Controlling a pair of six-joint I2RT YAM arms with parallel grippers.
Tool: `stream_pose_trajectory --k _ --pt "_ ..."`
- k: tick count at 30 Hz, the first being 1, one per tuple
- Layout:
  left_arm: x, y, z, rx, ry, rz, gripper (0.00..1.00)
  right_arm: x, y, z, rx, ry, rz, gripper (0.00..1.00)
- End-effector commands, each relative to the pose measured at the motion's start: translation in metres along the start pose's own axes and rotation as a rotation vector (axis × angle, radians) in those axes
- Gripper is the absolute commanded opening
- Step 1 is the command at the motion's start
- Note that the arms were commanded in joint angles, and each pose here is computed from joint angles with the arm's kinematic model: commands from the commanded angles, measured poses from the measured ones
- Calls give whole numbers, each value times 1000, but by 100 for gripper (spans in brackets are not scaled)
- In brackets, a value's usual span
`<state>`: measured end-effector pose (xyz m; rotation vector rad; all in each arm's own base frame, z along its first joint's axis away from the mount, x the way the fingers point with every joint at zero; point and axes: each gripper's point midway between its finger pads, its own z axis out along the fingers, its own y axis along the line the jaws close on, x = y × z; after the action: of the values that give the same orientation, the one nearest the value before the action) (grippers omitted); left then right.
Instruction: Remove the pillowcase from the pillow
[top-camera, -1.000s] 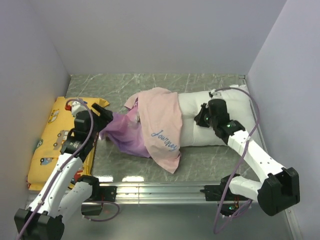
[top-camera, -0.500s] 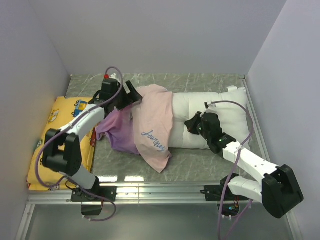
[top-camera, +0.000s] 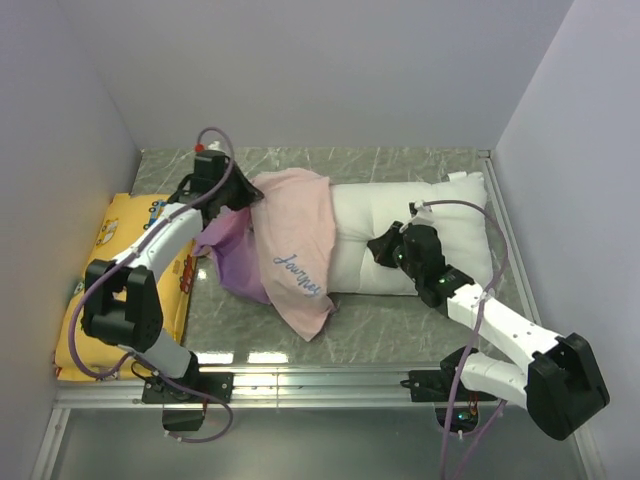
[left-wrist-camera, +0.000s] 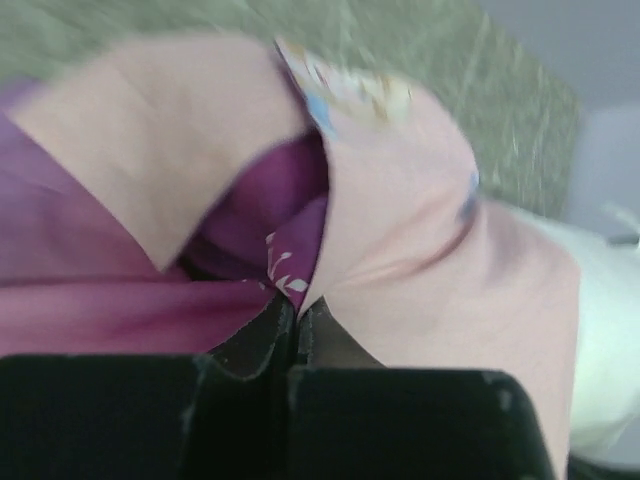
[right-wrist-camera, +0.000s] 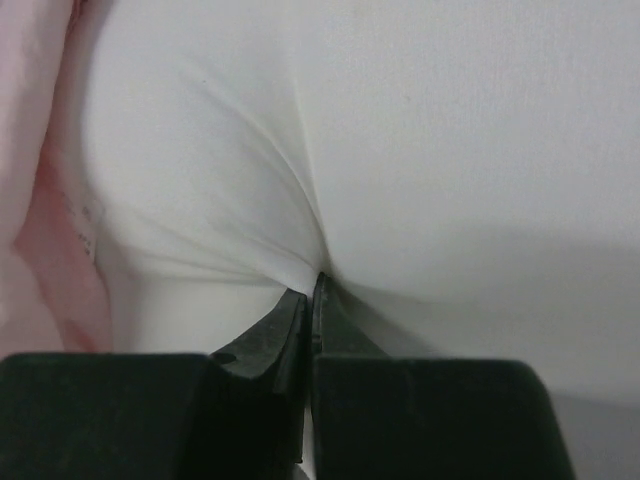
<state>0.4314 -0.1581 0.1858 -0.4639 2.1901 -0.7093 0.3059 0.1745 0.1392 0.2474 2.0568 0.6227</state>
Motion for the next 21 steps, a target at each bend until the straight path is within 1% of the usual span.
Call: stream_pose_trajectory --k 1,3,4,7,11,12,13,14,16,17,18,19,20,21 --pt "-105 44 -49 -135 -309 -110 1 37 -59 -17 215 145 -36 0" --pt "-120 56 -59 -149 -352 -148 1 33 -67 -20 221 134 -15 0" --pt "-135 71 -69 -172 -395 -179 1 33 -71 -20 229 135 -9 0" --pt "-146 87 -77 -187 -417 -212 0 32 -80 -24 226 139 18 0" --pt "-141 94 -73 -202 -395 -206 0 20 -89 -27 247 104 36 0" --pt "-143 95 -76 -211 -410 -200 0 17 -94 -30 266 98 33 0" --pt "-144 96 -78 -219 -414 -195 0 5 -105 -32 293 72 57 0" --pt "-145 96 -79 -224 -415 -180 0 -7 -103 -36 282 39 65 0" --pt "-145 82 -79 -164 -402 -150 1 -19 -98 -42 269 30 47 0" --pt "-142 74 -75 -130 -381 -130 0 -35 -80 -45 217 -1 28 3" --pt "-136 71 -68 -124 -351 -122 1 -34 -66 -47 171 25 -3 11" --pt "-130 57 -62 -106 -330 -94 1 -42 -60 -49 187 4 -34 28" --pt "-125 52 -59 -105 -317 -67 1 -48 -23 -54 123 -7 -104 39" --pt "-111 39 -49 -86 -283 -44 1 -48 -16 -57 141 -6 -164 48"
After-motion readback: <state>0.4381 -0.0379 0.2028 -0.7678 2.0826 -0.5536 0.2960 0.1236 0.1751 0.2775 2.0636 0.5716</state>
